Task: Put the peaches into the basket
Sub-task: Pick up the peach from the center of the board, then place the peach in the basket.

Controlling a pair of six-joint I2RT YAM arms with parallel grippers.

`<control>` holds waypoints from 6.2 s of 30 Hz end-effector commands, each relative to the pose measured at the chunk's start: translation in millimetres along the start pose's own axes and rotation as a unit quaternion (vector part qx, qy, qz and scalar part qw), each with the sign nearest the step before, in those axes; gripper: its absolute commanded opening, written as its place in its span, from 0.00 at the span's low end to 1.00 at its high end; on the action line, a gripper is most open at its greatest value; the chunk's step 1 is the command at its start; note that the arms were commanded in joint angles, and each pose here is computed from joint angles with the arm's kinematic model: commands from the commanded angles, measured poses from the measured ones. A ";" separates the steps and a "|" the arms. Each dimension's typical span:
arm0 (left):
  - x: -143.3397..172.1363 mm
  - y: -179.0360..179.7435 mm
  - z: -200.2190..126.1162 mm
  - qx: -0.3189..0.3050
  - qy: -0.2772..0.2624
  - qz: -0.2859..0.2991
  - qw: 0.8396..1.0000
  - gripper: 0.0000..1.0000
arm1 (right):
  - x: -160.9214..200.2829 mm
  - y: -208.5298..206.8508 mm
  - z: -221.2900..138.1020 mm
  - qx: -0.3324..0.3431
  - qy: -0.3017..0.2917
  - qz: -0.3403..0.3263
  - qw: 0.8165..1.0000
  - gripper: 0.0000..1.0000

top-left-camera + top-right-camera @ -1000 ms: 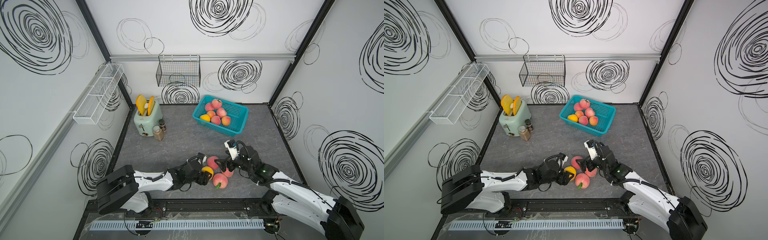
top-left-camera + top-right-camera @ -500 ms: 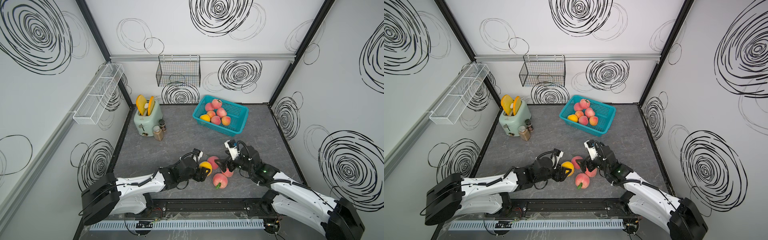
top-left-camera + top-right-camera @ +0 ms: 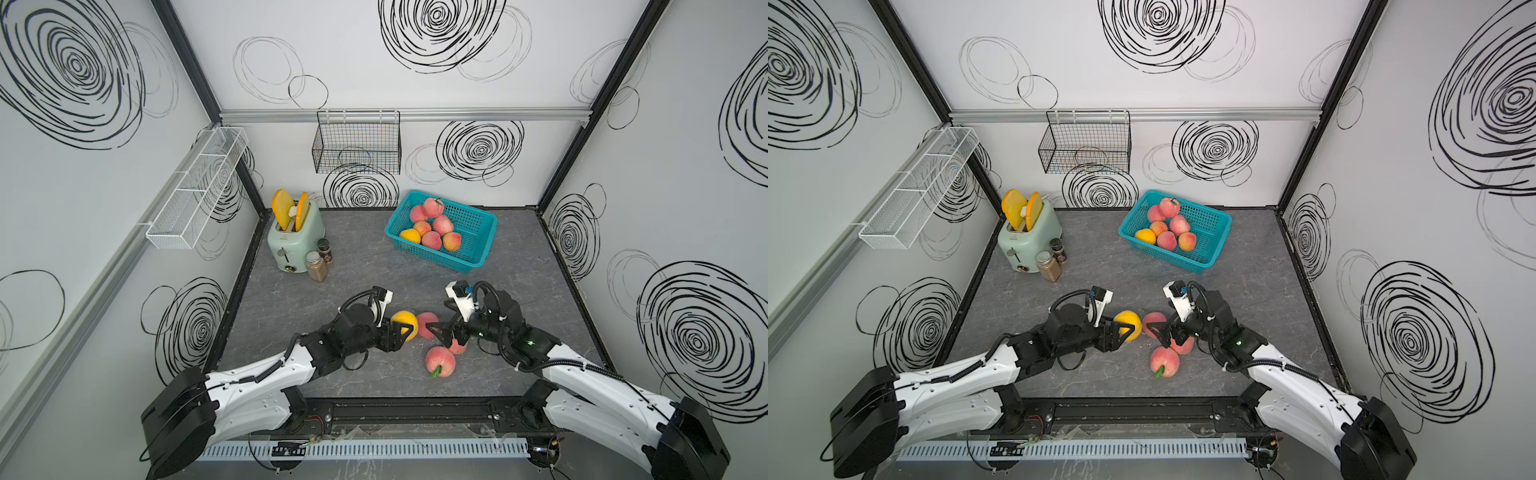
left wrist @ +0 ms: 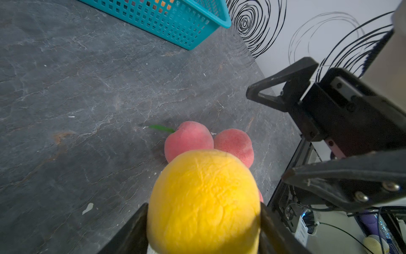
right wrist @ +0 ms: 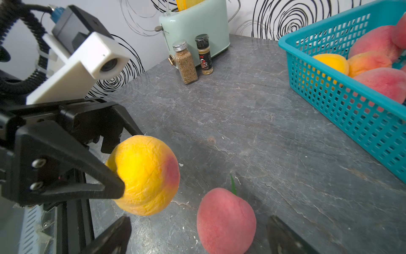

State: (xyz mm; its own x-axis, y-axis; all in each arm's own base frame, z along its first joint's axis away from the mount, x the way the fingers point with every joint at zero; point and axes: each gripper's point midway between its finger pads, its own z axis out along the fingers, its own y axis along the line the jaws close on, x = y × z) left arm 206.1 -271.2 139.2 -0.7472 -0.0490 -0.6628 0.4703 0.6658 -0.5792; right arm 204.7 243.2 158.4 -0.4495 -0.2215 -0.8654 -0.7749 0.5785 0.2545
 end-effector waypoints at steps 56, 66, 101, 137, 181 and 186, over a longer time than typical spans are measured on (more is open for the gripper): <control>-25.9 -50.1 0.9 0.147 0.008 -0.034 0.989 0.64 | -24.8 66.0 34.7 -0.135 -0.005 -0.093 0.987 0.92; -28.8 -53.3 -2.0 0.152 0.002 -0.033 0.988 0.64 | -21.3 67.8 34.6 -0.139 -0.004 -0.095 0.986 0.81; -42.6 14.1 -19.2 0.057 -0.036 -0.044 0.997 0.98 | -54.0 -25.8 41.0 0.007 -0.020 0.005 1.000 0.66; -120.1 15.4 3.1 -0.003 -0.095 0.030 0.995 0.98 | -166.8 -234.4 101.6 0.257 -0.011 -0.007 0.966 0.67; -125.5 23.3 52.6 0.000 -0.069 0.019 0.997 0.98 | -141.2 -331.1 170.4 0.307 0.029 -0.007 0.951 0.69; -126.3 21.8 52.6 0.002 -0.069 0.019 0.997 0.98 | -139.3 -329.8 171.1 0.306 0.031 -0.005 0.952 0.70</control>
State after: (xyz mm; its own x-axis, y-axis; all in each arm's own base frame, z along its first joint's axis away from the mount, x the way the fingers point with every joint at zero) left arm 328.8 -281.6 167.1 -0.6974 -0.1062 -0.7088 0.4603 0.6916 -0.5566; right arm 595.9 218.6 121.5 -0.4851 -0.2500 -0.8380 -0.3798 0.9234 -0.0556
